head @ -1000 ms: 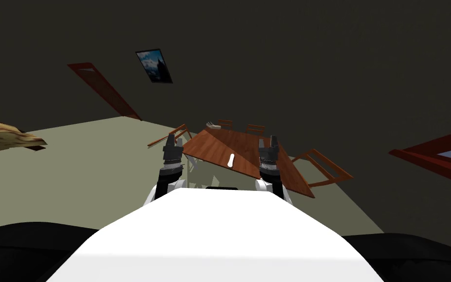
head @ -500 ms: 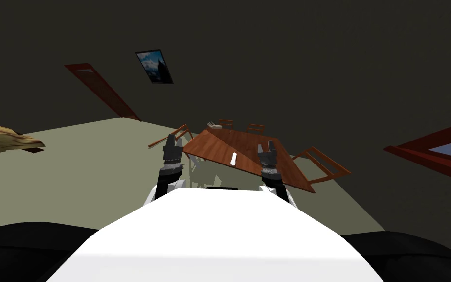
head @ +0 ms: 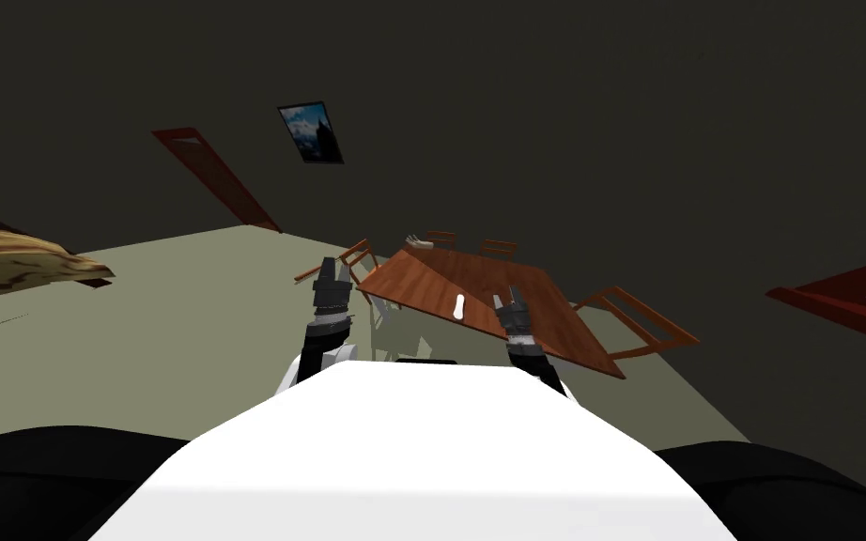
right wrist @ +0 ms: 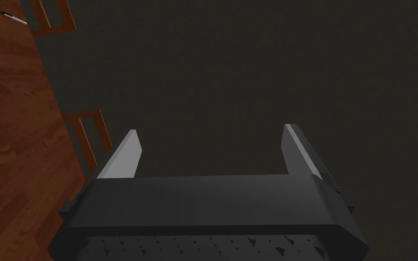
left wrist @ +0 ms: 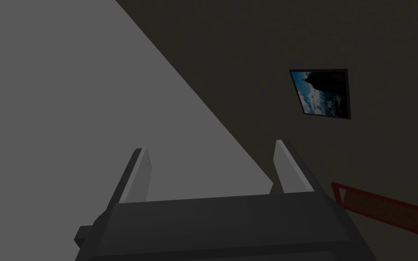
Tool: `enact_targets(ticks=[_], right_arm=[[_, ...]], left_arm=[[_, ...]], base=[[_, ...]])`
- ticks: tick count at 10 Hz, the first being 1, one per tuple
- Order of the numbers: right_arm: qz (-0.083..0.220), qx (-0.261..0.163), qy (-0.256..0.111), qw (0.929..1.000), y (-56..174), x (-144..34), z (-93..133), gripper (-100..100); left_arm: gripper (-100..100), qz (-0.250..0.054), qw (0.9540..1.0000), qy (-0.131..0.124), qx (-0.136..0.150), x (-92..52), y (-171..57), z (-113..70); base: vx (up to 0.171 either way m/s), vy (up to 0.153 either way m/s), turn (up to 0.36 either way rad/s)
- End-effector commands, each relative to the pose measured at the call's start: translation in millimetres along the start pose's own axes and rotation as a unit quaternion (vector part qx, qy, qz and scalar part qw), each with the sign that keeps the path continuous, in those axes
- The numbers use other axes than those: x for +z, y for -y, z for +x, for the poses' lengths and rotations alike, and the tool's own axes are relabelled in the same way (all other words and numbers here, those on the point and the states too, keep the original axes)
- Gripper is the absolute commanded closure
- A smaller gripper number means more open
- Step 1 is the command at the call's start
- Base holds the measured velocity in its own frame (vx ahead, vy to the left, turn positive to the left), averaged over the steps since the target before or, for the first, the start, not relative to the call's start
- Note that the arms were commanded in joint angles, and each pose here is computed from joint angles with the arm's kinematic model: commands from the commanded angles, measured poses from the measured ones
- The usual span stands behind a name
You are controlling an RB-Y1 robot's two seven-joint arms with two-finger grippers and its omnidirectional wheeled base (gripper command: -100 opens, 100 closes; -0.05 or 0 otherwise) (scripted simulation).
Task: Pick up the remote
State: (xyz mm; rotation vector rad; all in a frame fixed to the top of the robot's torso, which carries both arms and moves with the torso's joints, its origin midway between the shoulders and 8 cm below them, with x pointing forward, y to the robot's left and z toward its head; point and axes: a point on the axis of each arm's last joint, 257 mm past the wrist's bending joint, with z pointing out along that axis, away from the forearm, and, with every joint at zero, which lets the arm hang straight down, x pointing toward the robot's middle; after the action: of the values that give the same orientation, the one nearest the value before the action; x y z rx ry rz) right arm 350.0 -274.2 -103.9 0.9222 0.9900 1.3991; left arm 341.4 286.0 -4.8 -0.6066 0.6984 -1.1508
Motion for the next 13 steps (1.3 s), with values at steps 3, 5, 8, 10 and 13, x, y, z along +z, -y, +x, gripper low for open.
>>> enact_targets(ticks=[3, 5, 8, 10, 13], right_arm=[[0.092, 0.026, 0.010, 0.9954, 52, -36.9, -12, -100], [0.131, 0.034, 0.015, 0.9907, 74, -55.2, -19, -100], [0.214, 0.045, 0.027, 0.9755, 118, -100.8, -32, -100], [0.257, 0.049, 0.033, 0.9647, 138, -128.0, -39, -100], [0.344, 0.052, 0.046, 0.9365, 176, -190.4, -53, -100]], left_arm=[[0, 0.000, 1.0000, 0.000, 0.000, 0.0, 0, 0.0], [0, 0.000, 1.0000, 0.000, 0.000, 0.0, 0, 0.0], [0, 0.000, 1.0000, 0.000, 0.000, 0.0, 0, 0.0], [0, 0.000, 1.0000, 0.000, 0.000, 0.0, 0, 0.0], [0, 0.000, 1.0000, 0.000, 0.000, 0.0, 0, 0.0]], base=[[0.022, 0.095, 0.114], [0.037, 0.110, 0.173], [0.042, 0.082, 0.211], [0.042, 0.064, 0.183], [0.049, 0.081, 0.283]])
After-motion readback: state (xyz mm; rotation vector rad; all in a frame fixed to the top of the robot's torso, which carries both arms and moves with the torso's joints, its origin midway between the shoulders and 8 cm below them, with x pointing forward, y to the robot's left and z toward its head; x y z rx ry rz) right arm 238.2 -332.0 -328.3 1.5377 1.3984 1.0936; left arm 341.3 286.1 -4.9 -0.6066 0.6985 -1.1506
